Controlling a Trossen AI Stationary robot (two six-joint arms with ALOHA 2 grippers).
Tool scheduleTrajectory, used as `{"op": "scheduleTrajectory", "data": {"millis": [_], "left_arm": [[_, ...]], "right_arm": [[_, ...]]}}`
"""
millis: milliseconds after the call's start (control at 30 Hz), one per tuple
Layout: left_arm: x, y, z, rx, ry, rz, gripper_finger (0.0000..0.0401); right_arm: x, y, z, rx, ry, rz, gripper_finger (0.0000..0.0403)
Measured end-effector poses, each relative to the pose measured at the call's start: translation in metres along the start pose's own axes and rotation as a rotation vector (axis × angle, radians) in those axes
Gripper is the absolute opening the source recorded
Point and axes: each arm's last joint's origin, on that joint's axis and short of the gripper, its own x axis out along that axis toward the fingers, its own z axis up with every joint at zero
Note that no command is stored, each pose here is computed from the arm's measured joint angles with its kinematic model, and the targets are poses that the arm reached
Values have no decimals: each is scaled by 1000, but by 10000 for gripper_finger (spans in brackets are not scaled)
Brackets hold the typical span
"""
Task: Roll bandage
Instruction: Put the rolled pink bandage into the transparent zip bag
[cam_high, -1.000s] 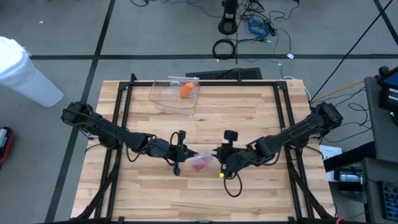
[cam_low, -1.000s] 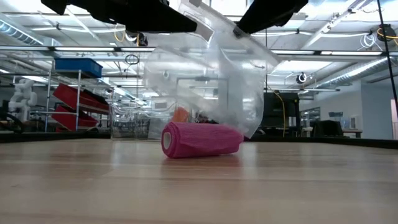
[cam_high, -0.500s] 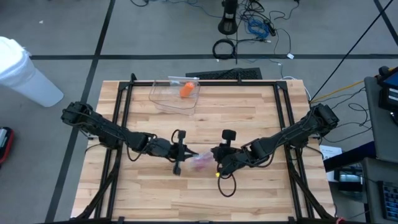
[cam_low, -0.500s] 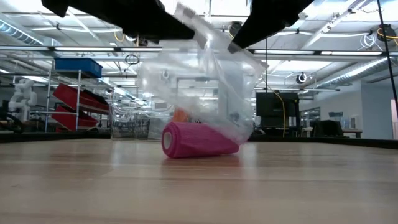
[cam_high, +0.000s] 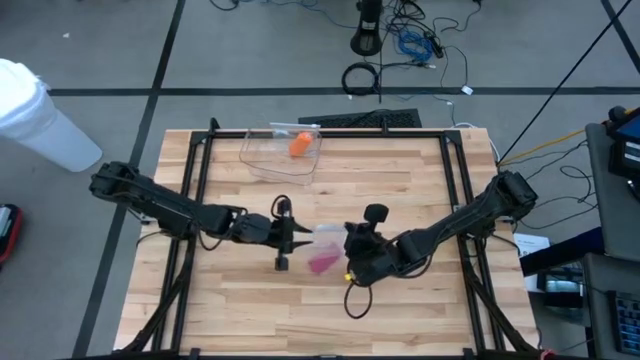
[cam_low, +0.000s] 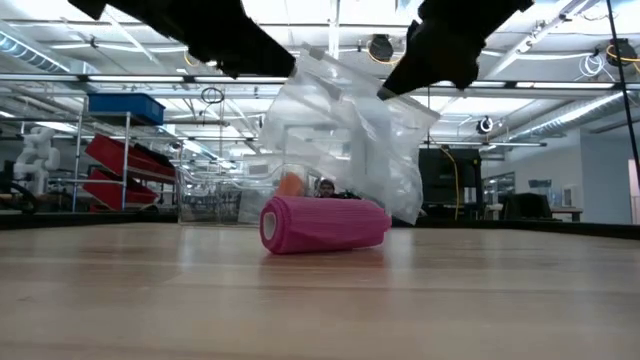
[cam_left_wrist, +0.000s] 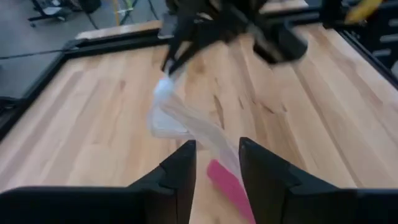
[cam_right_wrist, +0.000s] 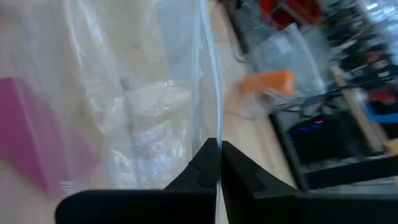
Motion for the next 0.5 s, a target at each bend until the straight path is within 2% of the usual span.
{"op": "scheduleTrajectory", "data": {"millis": [233,500], "left_arm": [[-8,3,13,-56,-102,40,130],[-8,6,14,-79,-106,116,130]], "right_arm": [[16,26,-9,-168,-28,-251,0],[28,43,-9,-246,-43,-274,0]]}}
